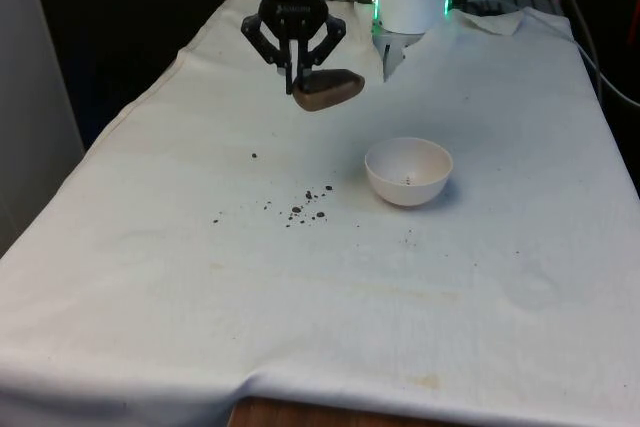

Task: Pour the coffee beans from the cup into the bowl.

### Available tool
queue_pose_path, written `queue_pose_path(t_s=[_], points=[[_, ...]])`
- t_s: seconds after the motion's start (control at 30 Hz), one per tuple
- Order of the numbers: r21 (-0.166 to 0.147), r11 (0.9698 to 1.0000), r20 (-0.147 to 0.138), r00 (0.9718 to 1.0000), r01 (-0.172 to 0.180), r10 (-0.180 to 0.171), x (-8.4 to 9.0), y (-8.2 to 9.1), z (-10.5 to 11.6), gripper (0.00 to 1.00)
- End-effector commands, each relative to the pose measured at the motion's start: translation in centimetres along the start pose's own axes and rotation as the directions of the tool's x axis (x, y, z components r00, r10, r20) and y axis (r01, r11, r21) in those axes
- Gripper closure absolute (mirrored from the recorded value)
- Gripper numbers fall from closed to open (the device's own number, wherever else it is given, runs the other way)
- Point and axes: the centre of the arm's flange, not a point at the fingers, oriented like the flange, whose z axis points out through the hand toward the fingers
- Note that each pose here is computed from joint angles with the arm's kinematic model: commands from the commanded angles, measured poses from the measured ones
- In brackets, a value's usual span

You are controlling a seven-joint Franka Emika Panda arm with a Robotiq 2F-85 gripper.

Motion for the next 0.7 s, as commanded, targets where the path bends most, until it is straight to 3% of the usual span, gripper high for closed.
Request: queue_pose_path(t_s=[0.0, 0.23, 0.27, 0.3, 0.43, 0.5, 0.53, 0.57, 0.67], points=[[-0.019, 0.9998, -0.002, 1.0, -0.006, 0.006, 0.3, -0.1, 0.1, 1.0], [-0.061, 0.9978, -0.013, 0.9995, -0.028, 0.027, 0.9, -0.5, 0.3, 1.0], [-0.043, 0.9988, -0.008, 0.9998, -0.021, 0.021, 0.7, -0.5, 0.2, 1.0], [-0.066, 0.9973, -0.013, 0.9995, -0.031, 0.03, 1.0, -0.5, 0.3, 1.0], [-0.091, 0.995, -0.019, 0.999, -0.043, 0.041, 1.3, -1.0, 0.4, 1.0], [-0.097, 0.9942, -0.021, 0.9988, -0.047, 0.045, 1.5, -1.4, 0.3, 1.0], [-0.084, 0.9956, -0.014, 0.9991, -0.042, 0.041, 1.3, -1.2, 0.5, 1.0], [-0.099, 0.994, -0.022, 0.9988, -0.046, 0.044, 1.5, -1.6, 0.3, 1.0], [-0.103, 0.9936, -0.024, 0.9987, -0.048, 0.045, 1.7, -2.3, 0.3, 1.0]])
